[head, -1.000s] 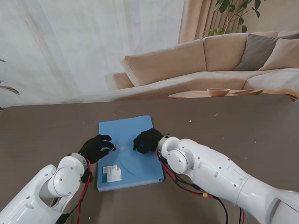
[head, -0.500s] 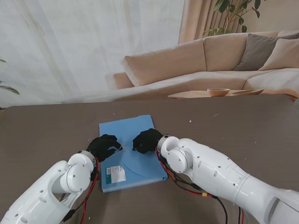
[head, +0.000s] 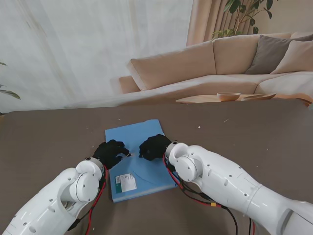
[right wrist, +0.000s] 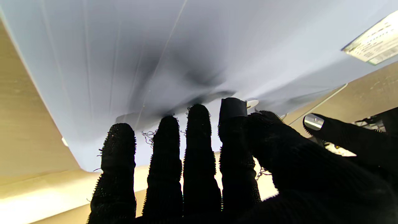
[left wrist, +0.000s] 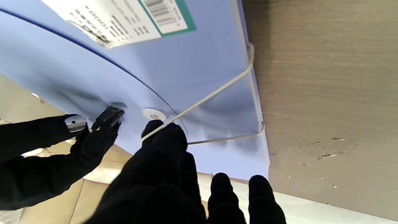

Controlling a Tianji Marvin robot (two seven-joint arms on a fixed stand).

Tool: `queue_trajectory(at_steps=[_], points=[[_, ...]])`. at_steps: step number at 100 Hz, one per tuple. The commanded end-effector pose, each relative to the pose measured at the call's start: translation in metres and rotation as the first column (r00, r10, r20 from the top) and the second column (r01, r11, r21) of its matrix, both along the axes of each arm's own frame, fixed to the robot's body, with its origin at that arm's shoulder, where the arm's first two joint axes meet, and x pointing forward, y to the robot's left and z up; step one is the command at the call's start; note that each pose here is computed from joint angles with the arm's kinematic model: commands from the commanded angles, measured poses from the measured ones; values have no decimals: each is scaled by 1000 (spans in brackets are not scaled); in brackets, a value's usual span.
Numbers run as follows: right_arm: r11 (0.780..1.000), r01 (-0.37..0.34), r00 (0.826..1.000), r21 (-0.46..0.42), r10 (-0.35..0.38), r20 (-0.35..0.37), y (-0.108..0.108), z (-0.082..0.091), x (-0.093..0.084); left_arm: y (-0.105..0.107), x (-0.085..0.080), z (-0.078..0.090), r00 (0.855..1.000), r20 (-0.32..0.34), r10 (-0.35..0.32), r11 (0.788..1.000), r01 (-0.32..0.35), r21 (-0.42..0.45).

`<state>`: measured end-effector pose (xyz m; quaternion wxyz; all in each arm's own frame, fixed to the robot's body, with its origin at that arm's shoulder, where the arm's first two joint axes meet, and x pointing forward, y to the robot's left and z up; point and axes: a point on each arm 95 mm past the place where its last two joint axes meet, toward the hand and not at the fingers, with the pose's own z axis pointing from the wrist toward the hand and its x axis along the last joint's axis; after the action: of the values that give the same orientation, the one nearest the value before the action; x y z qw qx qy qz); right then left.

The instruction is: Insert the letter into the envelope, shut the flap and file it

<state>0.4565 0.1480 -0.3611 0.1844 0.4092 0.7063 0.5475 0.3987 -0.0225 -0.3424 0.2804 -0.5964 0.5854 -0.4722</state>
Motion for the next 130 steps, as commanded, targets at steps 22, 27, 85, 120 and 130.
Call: queue_trajectory(at_steps=[22,27,85,120,130], points=[[997,74,997,31,-75,13,-13,8,-14,-1,-3,2,1000,-15,-12,1000,12,4],[994,105,994,40,-106,11,-16,10,-15,0,-4,1,1000,-16,-11,1000,11,4],[921,367,927,-131,-374,-27,-61,2,-19,4,-5,2,1000,-17,-12,1000,12,1],[969,191,971,-154,-210,-112,-45,-8,-23,2,-5,1,999,-29,-15,1000,15,6],[973,154,976,-169,-176,-128,-40,-10,-24,2,-5,1,999,-29,-16,1000,16,5]])
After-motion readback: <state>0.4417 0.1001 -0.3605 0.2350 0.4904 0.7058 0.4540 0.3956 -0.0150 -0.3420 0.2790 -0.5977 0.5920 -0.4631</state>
